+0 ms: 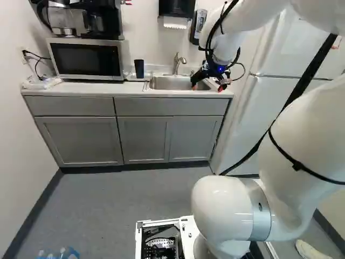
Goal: Rinse the cup and place it in the tray
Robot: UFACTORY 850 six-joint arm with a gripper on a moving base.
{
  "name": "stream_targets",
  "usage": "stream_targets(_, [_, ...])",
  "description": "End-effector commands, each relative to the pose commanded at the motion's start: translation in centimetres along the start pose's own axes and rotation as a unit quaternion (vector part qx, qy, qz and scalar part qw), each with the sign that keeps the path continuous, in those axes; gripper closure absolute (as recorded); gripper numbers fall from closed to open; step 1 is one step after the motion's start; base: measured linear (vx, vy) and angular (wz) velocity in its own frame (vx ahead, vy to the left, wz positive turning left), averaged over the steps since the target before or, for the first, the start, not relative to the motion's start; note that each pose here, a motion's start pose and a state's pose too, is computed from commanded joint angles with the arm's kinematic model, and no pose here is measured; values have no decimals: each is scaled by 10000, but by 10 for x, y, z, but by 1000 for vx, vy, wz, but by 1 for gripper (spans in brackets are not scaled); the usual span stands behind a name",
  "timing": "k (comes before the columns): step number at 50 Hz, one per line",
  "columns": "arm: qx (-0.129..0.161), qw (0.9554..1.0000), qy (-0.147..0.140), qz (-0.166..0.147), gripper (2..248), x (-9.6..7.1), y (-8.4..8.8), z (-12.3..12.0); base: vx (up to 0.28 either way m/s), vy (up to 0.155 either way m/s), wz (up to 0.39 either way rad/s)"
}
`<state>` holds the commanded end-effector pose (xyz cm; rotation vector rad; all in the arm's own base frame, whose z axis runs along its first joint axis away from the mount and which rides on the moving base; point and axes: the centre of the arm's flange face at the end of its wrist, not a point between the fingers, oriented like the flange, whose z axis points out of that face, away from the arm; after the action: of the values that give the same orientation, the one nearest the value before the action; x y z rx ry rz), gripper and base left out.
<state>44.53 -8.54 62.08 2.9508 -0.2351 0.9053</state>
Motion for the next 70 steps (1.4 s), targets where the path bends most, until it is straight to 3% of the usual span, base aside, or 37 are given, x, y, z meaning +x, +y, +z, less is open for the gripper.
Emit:
stream_targets(38, [1,10000,21,-4,3,-1,-1,1,0,0,0])
stream_targets(70, [12,9997,259,-47,3,-18,-7,17,0,0,0])
